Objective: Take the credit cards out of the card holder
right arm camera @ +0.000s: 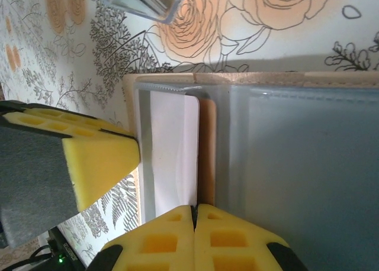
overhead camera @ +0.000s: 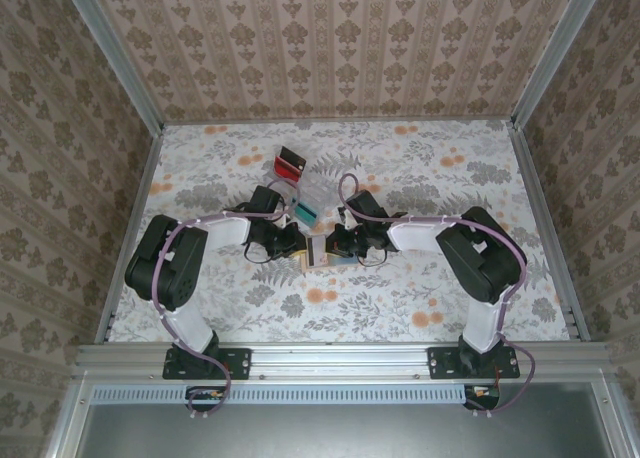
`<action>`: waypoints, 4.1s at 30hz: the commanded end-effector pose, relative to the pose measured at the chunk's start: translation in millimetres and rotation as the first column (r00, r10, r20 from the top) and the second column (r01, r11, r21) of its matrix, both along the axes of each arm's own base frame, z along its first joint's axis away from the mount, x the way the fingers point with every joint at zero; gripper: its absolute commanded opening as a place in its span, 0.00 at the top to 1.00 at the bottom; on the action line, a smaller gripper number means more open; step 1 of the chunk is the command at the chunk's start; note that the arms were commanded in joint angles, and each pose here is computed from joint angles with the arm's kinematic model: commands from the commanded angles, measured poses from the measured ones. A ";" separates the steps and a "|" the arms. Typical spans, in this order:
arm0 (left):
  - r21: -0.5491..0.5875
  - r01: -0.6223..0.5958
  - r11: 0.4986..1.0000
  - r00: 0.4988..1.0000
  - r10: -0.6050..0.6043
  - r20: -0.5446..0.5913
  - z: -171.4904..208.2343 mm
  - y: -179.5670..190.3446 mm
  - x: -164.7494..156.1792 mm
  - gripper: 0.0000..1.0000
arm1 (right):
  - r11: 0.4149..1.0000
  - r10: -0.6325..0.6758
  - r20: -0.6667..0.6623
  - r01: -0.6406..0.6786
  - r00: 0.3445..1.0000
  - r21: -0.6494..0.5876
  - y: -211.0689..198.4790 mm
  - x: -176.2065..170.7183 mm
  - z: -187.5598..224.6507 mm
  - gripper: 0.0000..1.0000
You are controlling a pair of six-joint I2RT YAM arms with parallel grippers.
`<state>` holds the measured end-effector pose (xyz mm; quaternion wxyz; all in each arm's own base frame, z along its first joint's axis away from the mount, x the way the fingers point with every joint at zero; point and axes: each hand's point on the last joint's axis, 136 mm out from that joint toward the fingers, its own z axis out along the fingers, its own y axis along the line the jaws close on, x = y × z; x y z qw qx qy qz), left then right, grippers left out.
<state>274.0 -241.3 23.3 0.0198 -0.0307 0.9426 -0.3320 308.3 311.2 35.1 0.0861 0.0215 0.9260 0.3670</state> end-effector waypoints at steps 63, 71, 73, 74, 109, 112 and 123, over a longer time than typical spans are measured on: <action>-0.590 0.294 0.752 0.904 -0.018 0.427 241.2 -62.2 29.9 0.87 | 0.826 -0.140 0.336 -0.077 0.931 0.559 -35.2 19.6 198.1 1.00; -0.601 0.181 0.779 0.908 0.103 0.406 247.3 -58.6 49.9 1.00 | 0.837 -0.236 0.269 0.055 0.934 0.544 -41.2 27.4 188.0 0.52; -0.611 0.141 0.779 0.908 0.145 0.394 249.9 -57.0 57.0 1.00 | 0.820 -0.257 0.267 0.063 0.929 0.569 -37.1 27.3 194.7 0.51; -0.619 0.126 0.775 0.906 0.164 0.390 252.2 -57.1 60.0 1.00 | 0.814 -0.263 0.262 0.068 0.928 0.576 -34.2 28.1 196.0 0.51; -0.219 -0.262 0.940 0.915 0.314 0.255 144.7 48.4 69.2 0.12 | 0.978 -0.083 0.543 -0.037 0.836 0.206 -4.0 50.5 170.5 1.00; -0.175 -0.326 0.929 0.895 0.363 0.259 135.1 81.3 66.2 0.04 | 0.994 0.053 0.591 -0.100 0.805 0.048 10.8 52.2 164.7 1.00; -0.046 -0.465 0.884 0.858 0.463 0.220 114.2 160.0 37.4 0.00 | 0.911 0.406 0.624 -0.248 0.668 -0.328 65.9 98.2 141.8 1.00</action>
